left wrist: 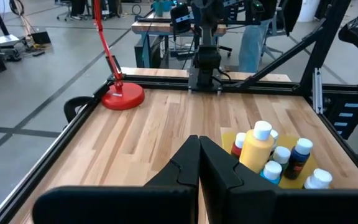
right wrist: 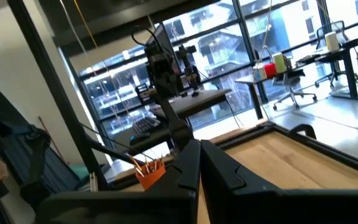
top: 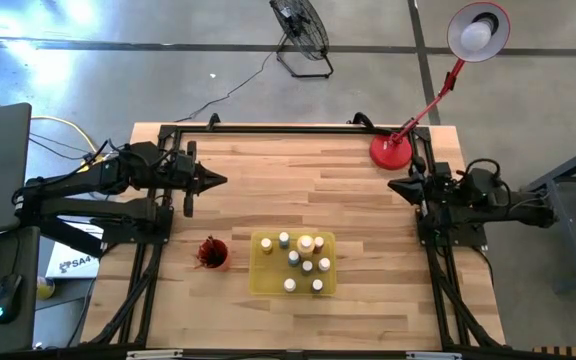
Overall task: Pick & Place Paint Supplies
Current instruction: Return to Home Position
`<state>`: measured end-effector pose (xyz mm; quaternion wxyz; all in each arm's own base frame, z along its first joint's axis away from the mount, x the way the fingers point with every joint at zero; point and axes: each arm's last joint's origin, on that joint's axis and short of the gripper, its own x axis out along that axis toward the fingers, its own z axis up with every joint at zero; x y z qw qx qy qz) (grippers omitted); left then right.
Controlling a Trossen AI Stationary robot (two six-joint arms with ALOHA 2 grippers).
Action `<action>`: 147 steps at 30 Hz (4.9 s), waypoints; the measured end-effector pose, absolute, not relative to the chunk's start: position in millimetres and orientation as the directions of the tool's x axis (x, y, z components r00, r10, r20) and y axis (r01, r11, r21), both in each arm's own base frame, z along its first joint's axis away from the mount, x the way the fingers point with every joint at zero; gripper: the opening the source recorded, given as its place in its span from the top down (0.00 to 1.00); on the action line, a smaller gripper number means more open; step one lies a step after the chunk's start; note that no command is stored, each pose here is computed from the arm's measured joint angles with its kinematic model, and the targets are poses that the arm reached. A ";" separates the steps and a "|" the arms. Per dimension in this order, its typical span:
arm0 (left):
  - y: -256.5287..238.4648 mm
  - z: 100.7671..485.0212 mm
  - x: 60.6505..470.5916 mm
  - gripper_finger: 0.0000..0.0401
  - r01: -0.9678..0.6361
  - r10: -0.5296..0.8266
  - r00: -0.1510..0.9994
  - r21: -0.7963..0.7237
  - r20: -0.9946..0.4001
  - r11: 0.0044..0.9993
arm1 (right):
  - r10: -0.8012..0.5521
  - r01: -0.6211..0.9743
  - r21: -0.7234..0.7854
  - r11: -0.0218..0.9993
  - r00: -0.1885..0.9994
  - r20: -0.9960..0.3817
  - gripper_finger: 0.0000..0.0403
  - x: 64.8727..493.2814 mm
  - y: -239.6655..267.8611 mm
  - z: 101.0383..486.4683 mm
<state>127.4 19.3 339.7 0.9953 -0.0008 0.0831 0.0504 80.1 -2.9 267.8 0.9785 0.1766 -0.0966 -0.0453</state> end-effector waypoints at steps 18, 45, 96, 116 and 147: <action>20.5 337.2 126.7 1.00 -0.155 0.146 0.971 -0.034 -0.191 0.987 | -0.129 0.064 0.308 0.949 0.973 0.194 0.99 79.8 -3.0 234.2; 20.9 340.1 127.2 1.00 -0.165 0.156 0.974 -0.039 -0.162 0.986 | -0.078 0.069 0.261 0.963 0.997 0.025 0.99 98.6 -1.3 168.5; 14.8 181.8 91.8 1.00 -0.150 0.151 0.989 -0.118 -0.004 0.982 | -0.059 0.052 0.263 0.963 0.998 0.019 0.99 98.8 -0.8 167.3; 14.9 174.2 94.1 1.00 -0.142 0.144 0.989 -0.314 -0.014 0.939 | -0.060 0.052 0.263 0.963 0.998 0.021 0.99 98.8 -0.8 167.4; 15.1 174.1 94.1 1.00 -0.145 0.148 0.989 -0.314 -0.015 0.938 | -0.059 0.052 0.263 0.963 0.998 0.021 0.99 98.8 -0.8 167.4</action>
